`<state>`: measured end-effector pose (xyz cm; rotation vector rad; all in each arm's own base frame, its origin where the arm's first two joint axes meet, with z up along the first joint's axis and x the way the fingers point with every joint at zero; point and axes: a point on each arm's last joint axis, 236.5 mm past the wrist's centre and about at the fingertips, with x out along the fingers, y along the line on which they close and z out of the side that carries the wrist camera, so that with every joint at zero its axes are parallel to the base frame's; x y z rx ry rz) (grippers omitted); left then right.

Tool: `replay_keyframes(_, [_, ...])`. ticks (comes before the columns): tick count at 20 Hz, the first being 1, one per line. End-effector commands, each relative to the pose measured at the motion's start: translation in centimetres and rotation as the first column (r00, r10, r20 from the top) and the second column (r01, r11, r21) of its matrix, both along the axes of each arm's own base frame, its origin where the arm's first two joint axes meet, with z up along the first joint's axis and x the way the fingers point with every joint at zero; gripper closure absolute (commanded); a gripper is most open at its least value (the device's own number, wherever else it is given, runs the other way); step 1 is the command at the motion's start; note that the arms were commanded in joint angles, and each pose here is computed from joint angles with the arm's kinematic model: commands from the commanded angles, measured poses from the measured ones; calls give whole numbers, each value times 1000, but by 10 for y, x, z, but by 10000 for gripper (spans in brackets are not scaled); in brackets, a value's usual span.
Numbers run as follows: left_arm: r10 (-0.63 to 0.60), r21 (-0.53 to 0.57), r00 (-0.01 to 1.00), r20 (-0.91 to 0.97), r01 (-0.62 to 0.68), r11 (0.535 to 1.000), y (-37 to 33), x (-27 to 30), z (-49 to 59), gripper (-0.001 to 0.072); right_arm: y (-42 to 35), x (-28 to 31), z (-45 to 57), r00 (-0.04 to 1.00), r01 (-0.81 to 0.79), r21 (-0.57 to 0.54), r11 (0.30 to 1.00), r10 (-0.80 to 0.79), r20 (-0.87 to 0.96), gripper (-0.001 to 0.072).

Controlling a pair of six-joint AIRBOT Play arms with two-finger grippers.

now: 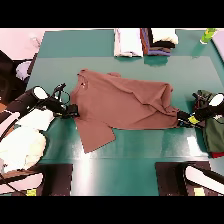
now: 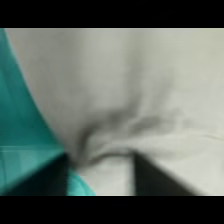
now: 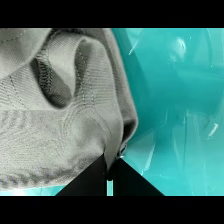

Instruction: Fold the shirts.

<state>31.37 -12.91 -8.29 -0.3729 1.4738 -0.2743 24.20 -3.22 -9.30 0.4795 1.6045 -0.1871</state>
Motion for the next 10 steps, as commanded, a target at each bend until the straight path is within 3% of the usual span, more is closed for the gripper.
replay_keyframes(1, [-42, -21, 999, 28, 42, 999, -5, 1, 5, 681, 0, 1, 1, 1000, 0, -3, 1000, 0, 9, 691])
replay_keyframes(4, [-93, -4, 994, 58, 93, 996, -4, 9, 24, 682, -4, 12, 19, 995, 4, -32, 999, -1, 95, 691])
replay_keyframes(6, [-114, 40, 976, 184, 109, 993, 2, 31, 69, 682, -6, 22, 48, 984, 0, -55, 999, 10, 175, 692])
replay_keyframes(8, [-140, 109, 915, 378, 107, 988, 13, 53, 148, 682, -10, 37, 96, 958, -24, -89, 996, 48, 281, 692])
replay_keyframes(10, [-158, 175, 792, 590, 65, 982, 27, 60, 252, 681, -14, 55, 170, 894, -13, -147, 989, 77, 441, 691])
